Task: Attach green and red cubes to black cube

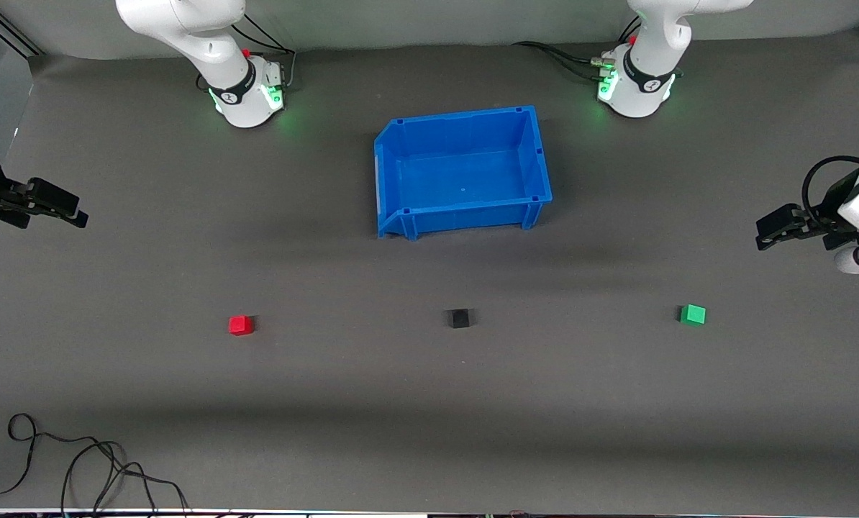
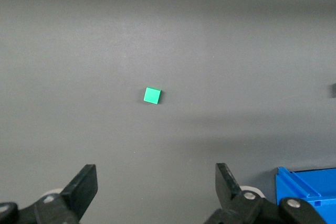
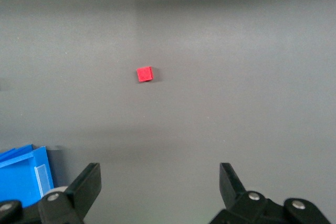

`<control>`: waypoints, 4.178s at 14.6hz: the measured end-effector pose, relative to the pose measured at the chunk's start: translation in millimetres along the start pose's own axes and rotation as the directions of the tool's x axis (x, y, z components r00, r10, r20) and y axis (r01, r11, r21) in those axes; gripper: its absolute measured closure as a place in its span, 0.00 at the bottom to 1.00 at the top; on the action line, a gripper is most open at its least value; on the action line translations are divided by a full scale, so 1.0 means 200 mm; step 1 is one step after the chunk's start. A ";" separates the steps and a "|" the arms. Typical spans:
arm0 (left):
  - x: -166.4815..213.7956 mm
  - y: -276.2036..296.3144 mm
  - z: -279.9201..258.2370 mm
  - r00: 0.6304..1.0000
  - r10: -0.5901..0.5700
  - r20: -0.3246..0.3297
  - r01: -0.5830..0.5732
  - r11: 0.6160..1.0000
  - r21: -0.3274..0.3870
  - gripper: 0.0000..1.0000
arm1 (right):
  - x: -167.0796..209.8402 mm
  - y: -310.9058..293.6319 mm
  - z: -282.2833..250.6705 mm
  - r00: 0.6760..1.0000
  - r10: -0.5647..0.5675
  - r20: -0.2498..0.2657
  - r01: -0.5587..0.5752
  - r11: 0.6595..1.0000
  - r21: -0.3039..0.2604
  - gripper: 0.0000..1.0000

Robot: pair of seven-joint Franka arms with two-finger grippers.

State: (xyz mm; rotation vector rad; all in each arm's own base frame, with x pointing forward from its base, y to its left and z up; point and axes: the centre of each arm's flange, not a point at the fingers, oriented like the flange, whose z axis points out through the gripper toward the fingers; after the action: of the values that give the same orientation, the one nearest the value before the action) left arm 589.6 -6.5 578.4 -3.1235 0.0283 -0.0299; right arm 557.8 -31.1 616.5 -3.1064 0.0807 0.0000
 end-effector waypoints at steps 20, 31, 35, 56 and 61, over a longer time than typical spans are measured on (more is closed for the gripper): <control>0.08 -0.32 0.88 0.856 -0.509 0.084 0.508 0.861 0.038 0.00 | 0.22 -0.09 0.13 0.431 0.890 0.150 -0.902 0.427 0.065 0.00; 0.11 -0.34 1.76 0.348 -0.936 0.058 0.930 0.353 0.106 0.07 | 0.36 0.02 1.19 0.087 0.920 0.382 -0.988 0.130 -0.088 0.00; 0.11 -0.36 1.90 0.275 -0.960 0.047 0.955 0.279 0.102 0.10 | 0.28 0.07 1.70 0.115 0.888 0.446 -0.989 0.144 -0.030 0.00; 0.25 -0.13 1.84 0.280 -0.959 0.032 0.958 0.281 0.050 0.63 | 0.31 0.10 2.21 0.113 0.886 0.450 -0.993 0.115 0.022 0.52; 0.39 0.03 1.58 0.198 -0.979 0.058 0.976 0.202 0.082 0.63 | 0.38 0.02 2.14 0.126 0.883 0.452 -0.992 0.117 0.049 0.60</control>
State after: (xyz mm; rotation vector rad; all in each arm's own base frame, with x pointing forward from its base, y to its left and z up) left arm 673.2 -7.8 264.1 -2.4267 -1.9452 0.1107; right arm 634.7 -25.0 187.7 -1.9983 1.8499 0.4623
